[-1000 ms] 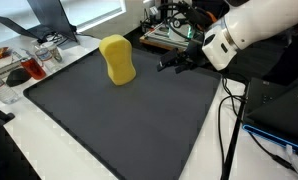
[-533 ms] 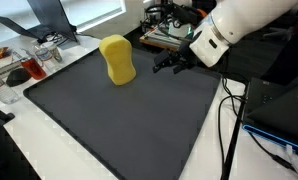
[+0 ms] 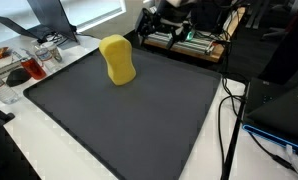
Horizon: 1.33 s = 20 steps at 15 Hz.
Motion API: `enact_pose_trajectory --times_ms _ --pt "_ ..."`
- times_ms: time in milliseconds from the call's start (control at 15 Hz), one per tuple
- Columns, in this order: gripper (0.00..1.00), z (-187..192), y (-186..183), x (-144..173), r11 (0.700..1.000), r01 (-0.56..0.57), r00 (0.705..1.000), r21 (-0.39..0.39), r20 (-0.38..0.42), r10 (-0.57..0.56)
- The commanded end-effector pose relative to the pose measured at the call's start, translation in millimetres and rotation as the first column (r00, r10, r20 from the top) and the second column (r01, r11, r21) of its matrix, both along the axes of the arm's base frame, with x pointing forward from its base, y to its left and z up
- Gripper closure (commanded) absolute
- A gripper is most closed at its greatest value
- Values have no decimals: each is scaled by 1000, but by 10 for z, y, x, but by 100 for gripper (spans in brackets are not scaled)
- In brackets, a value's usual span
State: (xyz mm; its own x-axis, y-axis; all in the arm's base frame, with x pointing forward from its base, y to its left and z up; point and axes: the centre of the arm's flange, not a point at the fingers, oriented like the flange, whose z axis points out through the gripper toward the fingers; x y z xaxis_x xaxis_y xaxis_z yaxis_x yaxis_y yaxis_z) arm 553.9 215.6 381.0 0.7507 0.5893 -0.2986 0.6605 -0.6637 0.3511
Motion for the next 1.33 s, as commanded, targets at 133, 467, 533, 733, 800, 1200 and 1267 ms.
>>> enact_pose_trajectory --times_ms 133,467,533,733,800,1200,1267 --pt "0 571 -960 -418 984 140 986 114 80 -149" --pt "0 925 -1809 -707 946 242 940 215 190 -284" --pt "0 974 -1973 -784 935 254 928 245 209 -307" --pt "0 1044 -2388 -1007 908 284 893 309 260 -368" --pt "0 1049 -2516 -1076 899 292 882 326 271 -385" --pt "0 1038 -2888 -1126 873 326 840 362 312 -443" --pt "0 1030 -2927 -1168 871 327 836 367 318 -448"
